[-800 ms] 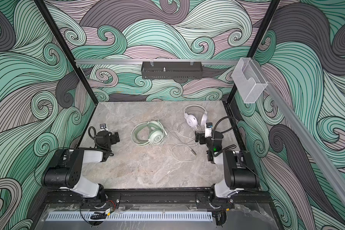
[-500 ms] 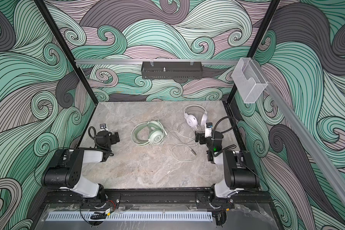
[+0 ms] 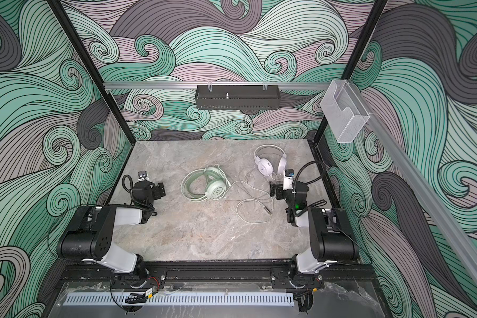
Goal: Wrap the headphones
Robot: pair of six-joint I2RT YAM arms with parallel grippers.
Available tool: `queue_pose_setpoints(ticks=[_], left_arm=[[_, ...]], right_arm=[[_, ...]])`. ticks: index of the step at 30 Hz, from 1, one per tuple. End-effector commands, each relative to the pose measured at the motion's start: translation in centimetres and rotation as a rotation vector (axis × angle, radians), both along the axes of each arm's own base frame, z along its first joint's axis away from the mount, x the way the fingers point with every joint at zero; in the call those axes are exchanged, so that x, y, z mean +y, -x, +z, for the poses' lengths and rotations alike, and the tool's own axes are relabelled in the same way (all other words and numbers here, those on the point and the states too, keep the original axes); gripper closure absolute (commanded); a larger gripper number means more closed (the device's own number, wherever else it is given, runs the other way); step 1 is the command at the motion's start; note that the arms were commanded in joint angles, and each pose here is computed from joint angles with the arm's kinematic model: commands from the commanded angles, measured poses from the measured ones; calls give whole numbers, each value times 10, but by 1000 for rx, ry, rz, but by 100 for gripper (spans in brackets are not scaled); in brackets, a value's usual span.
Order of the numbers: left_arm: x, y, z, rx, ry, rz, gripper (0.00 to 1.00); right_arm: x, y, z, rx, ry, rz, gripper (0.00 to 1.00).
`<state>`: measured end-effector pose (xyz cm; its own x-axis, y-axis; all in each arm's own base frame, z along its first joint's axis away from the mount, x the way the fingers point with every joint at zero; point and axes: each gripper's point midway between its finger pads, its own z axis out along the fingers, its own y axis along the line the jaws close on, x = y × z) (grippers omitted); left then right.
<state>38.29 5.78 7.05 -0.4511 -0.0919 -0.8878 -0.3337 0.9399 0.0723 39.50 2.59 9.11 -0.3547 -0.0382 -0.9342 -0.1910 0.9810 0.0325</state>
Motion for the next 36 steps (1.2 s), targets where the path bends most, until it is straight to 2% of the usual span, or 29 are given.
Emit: queue_pose_setpoints(ticks=[1,31,36], left_arm=[[1,-7,17,-46,5,3,1],[1,-7,17,-46,6,2,1],[1,-7,17,-47,6,3,1]], right_arm=[[1,1,3,-19,4,10,1],[0,0,3,-16,4,8,1],[-11,-2,1,-3,4,-61,1]])
